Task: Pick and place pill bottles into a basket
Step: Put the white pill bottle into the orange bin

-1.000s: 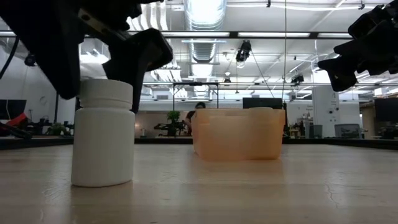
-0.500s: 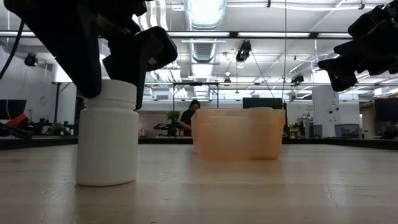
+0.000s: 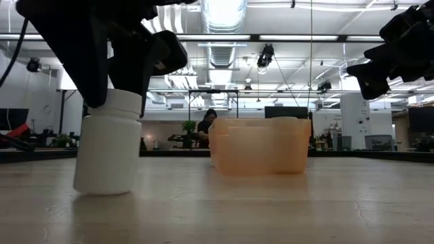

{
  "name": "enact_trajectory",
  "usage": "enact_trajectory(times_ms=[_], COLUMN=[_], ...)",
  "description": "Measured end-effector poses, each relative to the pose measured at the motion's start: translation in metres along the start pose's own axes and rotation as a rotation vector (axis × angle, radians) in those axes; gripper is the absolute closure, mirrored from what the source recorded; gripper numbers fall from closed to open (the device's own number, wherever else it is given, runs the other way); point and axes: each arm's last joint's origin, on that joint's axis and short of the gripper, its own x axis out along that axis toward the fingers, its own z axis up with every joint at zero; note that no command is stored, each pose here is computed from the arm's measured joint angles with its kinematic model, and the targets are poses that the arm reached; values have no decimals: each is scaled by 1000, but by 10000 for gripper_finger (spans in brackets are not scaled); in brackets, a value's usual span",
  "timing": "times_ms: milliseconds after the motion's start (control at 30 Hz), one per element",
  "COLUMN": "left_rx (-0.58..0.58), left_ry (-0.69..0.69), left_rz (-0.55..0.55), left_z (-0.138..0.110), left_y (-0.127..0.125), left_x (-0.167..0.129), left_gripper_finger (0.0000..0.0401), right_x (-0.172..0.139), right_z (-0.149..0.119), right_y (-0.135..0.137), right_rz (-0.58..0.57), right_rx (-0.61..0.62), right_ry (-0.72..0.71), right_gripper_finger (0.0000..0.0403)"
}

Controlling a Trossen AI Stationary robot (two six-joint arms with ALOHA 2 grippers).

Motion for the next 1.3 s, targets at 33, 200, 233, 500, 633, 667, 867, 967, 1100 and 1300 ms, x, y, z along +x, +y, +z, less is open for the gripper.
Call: enact_trajectory(times_ms=[33,200,233,500,633,667,867,967,1100,1300], left_rx=[-3,-16,-10,39,50,56,113,136,186,189], left_ry=[13,24,16,-47,-71,-74,-75,-77,-30,-59], left_rz=[5,14,12,22,33,30,41,46,55,74], left_z=[0,1,1,8,13,14,21,25,22,23], left_y=[2,13,15,44,60,64,78,84,96,120], left_x=[-2,-20,-24,-55,-63,-65,-88,-103,-114,-126], left_gripper_finger=[259,259,259,259,259,259,259,259,259,259], right_x=[0,0,0,0,0,0,0,0,0,0], right_z=[0,0,0,0,0,0,0,0,0,0], right_y=[0,0,0,0,0,0,0,0,0,0], right_rz=[0,0,0,-2,-2,-3,-2,-1,-2,-1], right_rx=[0,0,0,0,0,0,0,0,0,0], right_ry=[0,0,0,-2,1,2,0,0,0,0], right_gripper_finger=[209,209,209,209,209,209,209,209,209,209])
